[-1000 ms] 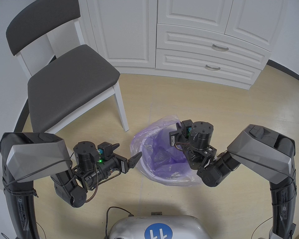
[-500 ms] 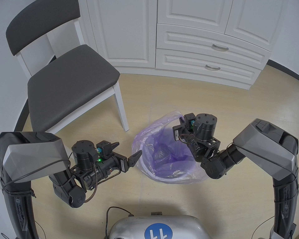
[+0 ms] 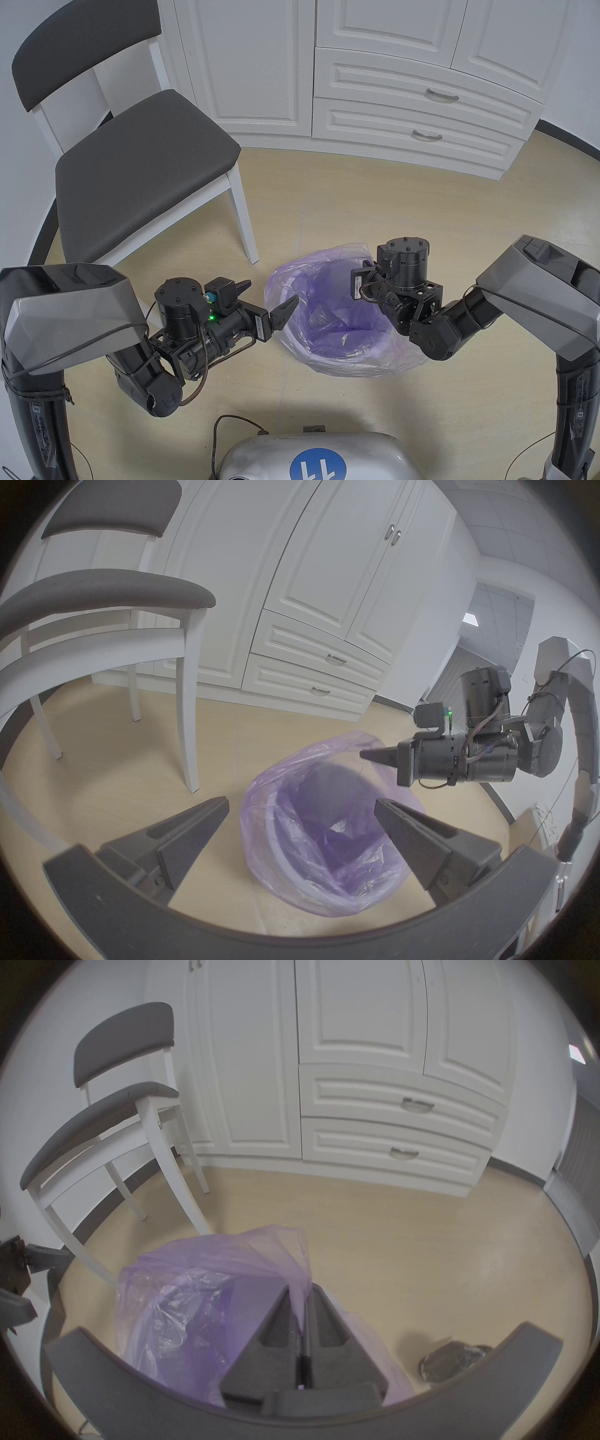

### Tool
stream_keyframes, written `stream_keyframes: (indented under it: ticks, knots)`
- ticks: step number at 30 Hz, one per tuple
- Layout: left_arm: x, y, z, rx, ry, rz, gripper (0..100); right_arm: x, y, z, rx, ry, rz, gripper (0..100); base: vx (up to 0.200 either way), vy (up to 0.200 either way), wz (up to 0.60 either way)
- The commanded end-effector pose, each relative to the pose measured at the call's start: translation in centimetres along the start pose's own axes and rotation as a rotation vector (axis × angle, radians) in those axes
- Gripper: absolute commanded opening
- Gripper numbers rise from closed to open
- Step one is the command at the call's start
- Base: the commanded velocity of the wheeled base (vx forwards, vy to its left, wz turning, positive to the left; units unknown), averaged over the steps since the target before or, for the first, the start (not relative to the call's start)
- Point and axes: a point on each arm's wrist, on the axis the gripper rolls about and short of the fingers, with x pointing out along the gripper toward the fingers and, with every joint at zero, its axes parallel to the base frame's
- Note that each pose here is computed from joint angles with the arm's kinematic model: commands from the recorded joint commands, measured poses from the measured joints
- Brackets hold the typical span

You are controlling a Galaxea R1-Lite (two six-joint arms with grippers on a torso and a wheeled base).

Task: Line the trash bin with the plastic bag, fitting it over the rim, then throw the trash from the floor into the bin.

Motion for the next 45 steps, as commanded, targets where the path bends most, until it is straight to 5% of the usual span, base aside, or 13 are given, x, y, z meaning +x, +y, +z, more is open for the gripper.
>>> stream_keyframes:
  ticks: [1, 4, 7, 11, 36, 37, 45]
  knots:
    - [0.5, -0.9, 0.7, -0.008, -0.01, -0.006, 100, 0.4, 0.5, 1.5, 0.094, 0.055, 0.003, 0, 0.0, 0.0, 0.0]
    - [0.9, -0.8, 0.9, -0.022, 0.002, -0.003, 100, 0.7, 0.7, 1.9, 0.144, 0.09, -0.005, 0, 0.0, 0.0, 0.0]
    - [1.8, -1.1, 2.2, -0.132, 0.013, -0.01, 100, 1.0, 0.3, 3.9, 0.283, 0.17, -0.004, 0, 0.0, 0.0, 0.0]
    - [1.6, -1.8, 3.5, -0.139, 0.021, -0.028, 100, 1.2, -1.8, 5.8, 0.349, 0.177, 0.026, 0, 0.0, 0.0, 0.0]
    - [0.5, 0.0, 4.2, -0.136, 0.003, 0.033, 100, 6.2, -1.7, 4.3, 0.4, 0.127, 0.026, 0, 0.0, 0.0, 0.0]
    - [0.5, 0.0, 4.2, -0.136, 0.005, 0.033, 100, 6.2, -1.7, 4.2, 0.402, 0.128, 0.024, 100, 0.0, 0.0, 0.0]
    - [0.4, -0.1, 4.0, -0.134, 0.011, 0.031, 100, 5.9, -1.9, 4.7, 0.4, 0.061, 0.031, 100, 0.0, 0.0, 0.0]
